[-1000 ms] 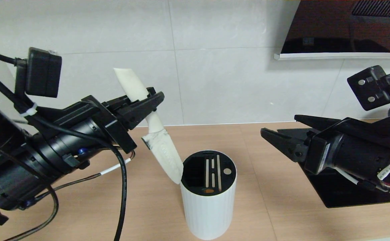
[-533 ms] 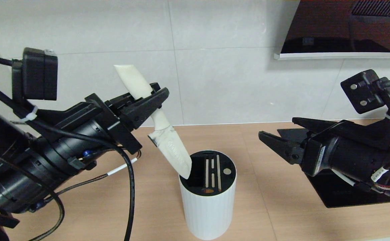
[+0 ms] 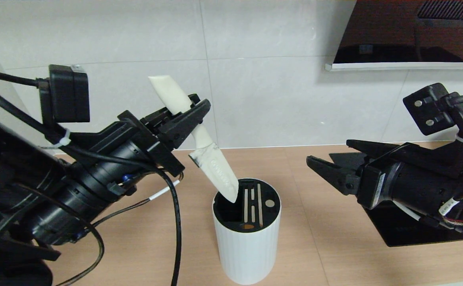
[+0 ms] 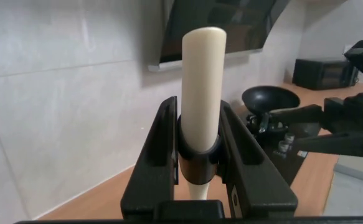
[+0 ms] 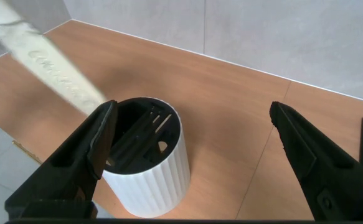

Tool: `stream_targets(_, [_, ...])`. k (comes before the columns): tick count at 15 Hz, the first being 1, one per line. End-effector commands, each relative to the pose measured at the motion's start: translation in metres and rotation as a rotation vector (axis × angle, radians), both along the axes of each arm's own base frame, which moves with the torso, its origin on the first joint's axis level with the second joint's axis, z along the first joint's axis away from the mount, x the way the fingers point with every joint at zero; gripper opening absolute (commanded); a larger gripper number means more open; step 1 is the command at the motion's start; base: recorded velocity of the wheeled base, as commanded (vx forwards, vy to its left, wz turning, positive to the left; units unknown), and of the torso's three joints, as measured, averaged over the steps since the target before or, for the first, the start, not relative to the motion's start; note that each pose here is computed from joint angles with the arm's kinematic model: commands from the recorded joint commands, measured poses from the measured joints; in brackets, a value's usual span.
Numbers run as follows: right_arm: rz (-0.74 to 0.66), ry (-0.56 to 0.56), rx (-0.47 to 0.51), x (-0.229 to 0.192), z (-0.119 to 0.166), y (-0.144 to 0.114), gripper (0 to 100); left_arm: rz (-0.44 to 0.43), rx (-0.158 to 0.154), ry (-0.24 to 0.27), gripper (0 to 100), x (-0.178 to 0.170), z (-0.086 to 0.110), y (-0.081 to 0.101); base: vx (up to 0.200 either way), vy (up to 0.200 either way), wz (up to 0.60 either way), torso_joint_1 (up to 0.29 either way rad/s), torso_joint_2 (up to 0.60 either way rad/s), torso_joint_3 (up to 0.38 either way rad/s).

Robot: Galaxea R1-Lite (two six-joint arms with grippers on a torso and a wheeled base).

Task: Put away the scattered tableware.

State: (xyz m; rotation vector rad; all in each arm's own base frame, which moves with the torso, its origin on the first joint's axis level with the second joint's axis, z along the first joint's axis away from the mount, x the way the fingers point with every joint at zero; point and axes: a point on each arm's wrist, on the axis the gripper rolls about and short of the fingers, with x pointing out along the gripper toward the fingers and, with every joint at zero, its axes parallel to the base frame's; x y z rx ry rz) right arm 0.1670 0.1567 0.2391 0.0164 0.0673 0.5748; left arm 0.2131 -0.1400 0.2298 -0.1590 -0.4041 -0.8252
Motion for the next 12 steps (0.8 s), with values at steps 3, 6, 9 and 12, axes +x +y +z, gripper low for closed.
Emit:
stream_targets(3, [0.0,0.001,-0.001,0.0,0.0,0.0,100,-0.015,0.028,0.041,0,0.018,-0.029,-0.017,0.0,0.0,0.0,0.0,0.0,0.0])
stream_targets(6, [0.0,0.001,-0.001,0.0,0.0,0.0,100,-0.012,0.019,0.029,0,0.011,-0.024,-0.016,0.0,0.0,0.0,0.0,0.0,0.0])
stream_targets(9, [0.0,0.004,-0.002,0.001,-0.001,0.001,100,-0.012,0.031,0.049,0,0.009,-0.028,-0.015,0.0,0.0,0.0,0.0,0.0,0.0])
stream_targets(12, [0.0,0.004,-0.004,0.001,-0.001,0.001,100,-0.025,0.08,0.114,0,0.007,-0.042,-0.018,0.0,0.0,0.0,0.0,0.0,0.0])
